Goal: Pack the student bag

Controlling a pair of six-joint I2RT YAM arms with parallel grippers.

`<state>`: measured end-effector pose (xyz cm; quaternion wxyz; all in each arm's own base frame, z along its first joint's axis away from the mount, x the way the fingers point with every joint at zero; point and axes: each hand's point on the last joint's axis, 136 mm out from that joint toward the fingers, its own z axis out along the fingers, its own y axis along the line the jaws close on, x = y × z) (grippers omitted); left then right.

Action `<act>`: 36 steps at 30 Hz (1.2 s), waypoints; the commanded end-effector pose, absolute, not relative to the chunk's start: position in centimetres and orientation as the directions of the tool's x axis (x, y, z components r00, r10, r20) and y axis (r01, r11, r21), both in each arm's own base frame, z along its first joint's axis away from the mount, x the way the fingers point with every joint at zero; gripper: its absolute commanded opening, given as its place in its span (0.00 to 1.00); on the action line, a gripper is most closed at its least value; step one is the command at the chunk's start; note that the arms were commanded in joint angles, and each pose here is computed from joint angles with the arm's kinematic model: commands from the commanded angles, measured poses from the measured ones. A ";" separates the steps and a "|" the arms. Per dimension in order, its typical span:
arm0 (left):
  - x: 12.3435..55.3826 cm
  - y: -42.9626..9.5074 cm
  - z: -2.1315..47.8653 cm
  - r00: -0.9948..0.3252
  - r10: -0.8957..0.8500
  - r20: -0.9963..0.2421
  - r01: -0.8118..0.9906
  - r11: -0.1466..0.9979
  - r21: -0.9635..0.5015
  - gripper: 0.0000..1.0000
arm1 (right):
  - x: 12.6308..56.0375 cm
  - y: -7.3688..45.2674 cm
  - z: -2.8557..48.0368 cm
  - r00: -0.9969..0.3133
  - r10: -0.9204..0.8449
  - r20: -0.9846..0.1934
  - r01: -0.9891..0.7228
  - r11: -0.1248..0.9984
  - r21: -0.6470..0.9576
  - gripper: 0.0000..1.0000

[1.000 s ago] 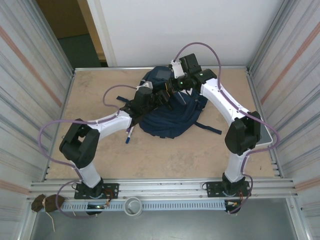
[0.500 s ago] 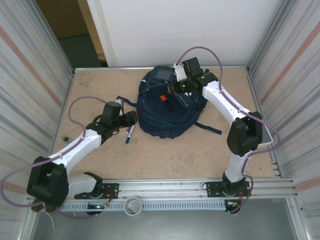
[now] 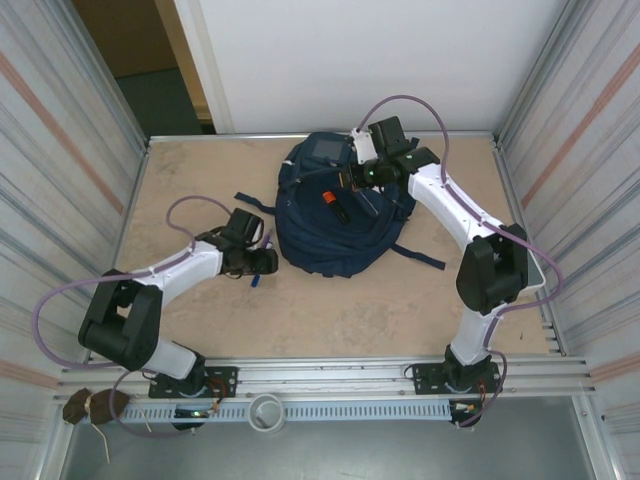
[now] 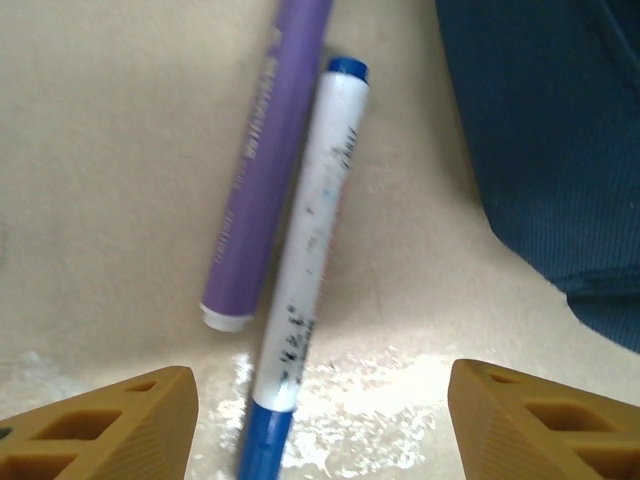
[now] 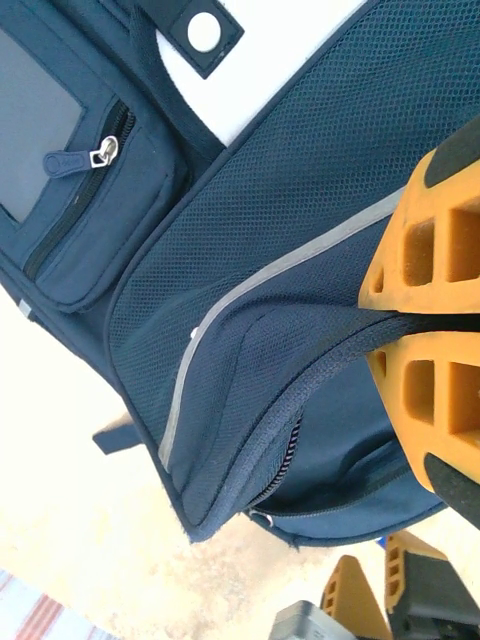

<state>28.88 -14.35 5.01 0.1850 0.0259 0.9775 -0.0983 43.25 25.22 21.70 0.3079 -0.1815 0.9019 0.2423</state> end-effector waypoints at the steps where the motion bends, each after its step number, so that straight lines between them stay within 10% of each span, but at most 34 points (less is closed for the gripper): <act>1: 27.3 -13.7 3.5 -0.949 0.044 -0.311 0.088 0.988 -0.129 0.61 | 43.5 24.0 24.0 -0.713 -0.136 -0.687 -0.469 0.822 0.324 0.00; 23: 26.7 -16.7 1.0 -0.931 0.230 -0.282 0.274 0.954 -0.125 0.16 | 43.3 23.2 23.3 -0.729 -0.125 -0.674 -0.452 0.826 0.336 0.00; 36: 26.7 -20.6 12.6 -0.820 0.169 -0.546 0.391 0.862 -0.322 0.06 | 43.5 23.2 24.4 -0.725 -0.106 -0.680 -0.455 0.816 0.357 0.00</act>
